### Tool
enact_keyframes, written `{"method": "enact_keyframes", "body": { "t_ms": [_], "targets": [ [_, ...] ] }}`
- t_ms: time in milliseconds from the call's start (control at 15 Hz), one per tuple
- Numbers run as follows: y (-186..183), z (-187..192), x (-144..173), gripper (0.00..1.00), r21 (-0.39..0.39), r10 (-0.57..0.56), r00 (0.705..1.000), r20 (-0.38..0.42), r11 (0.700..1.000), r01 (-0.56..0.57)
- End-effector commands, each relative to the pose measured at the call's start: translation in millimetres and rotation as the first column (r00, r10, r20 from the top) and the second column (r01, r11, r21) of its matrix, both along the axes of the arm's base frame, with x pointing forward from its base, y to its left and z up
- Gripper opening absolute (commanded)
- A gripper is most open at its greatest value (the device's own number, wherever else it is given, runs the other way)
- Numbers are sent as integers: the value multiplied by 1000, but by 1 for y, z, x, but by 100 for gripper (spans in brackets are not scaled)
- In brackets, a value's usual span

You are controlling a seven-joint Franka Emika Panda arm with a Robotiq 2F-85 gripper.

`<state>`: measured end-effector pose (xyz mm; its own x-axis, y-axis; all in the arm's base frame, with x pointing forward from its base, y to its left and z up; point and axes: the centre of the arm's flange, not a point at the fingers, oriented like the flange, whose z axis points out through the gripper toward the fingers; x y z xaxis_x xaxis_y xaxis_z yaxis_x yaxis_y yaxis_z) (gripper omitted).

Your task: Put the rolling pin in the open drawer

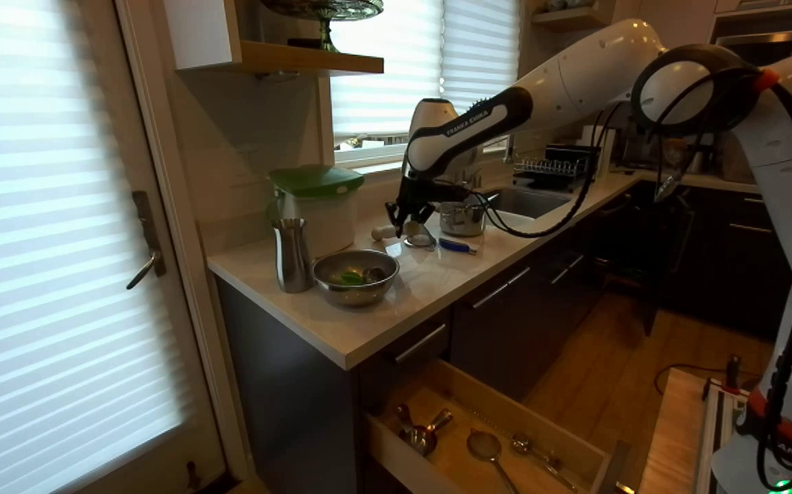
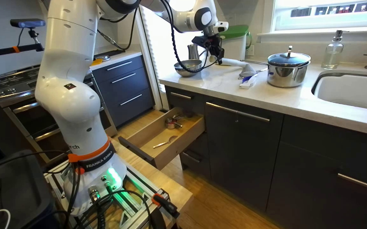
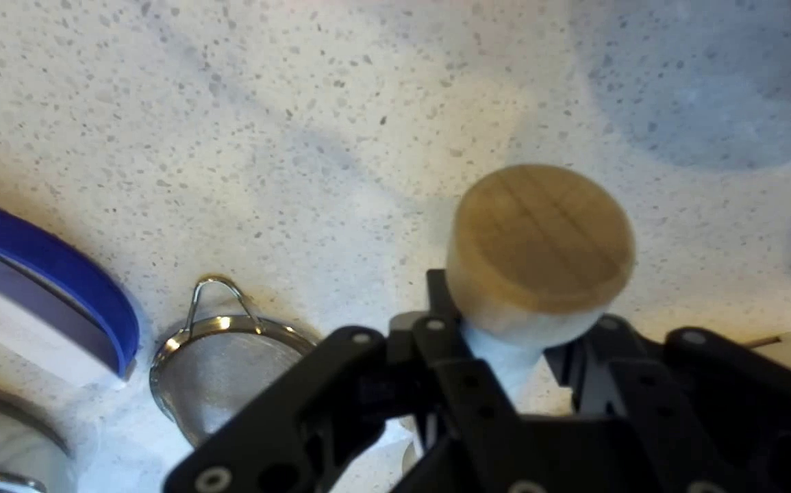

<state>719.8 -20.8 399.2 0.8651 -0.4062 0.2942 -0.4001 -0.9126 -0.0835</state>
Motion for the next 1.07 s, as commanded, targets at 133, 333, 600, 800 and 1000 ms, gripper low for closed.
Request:
{"method": "enact_keyframes", "body": {
  "t_ms": [133,333,600,800,1000],
  "targets": [
    [12,31,-45,8,55,28,1000,6,998,-29],
    [-5,52,-60,8,108,15,999,30,994,-18],
    [-22,85,-90,8,159,53,999,3,986,-53],
    [-24,109,-121,8,191,117,991,-63,976,-103],
    [-11,132,-152,8,185,172,978,-117,971,-149]
  ]
}}
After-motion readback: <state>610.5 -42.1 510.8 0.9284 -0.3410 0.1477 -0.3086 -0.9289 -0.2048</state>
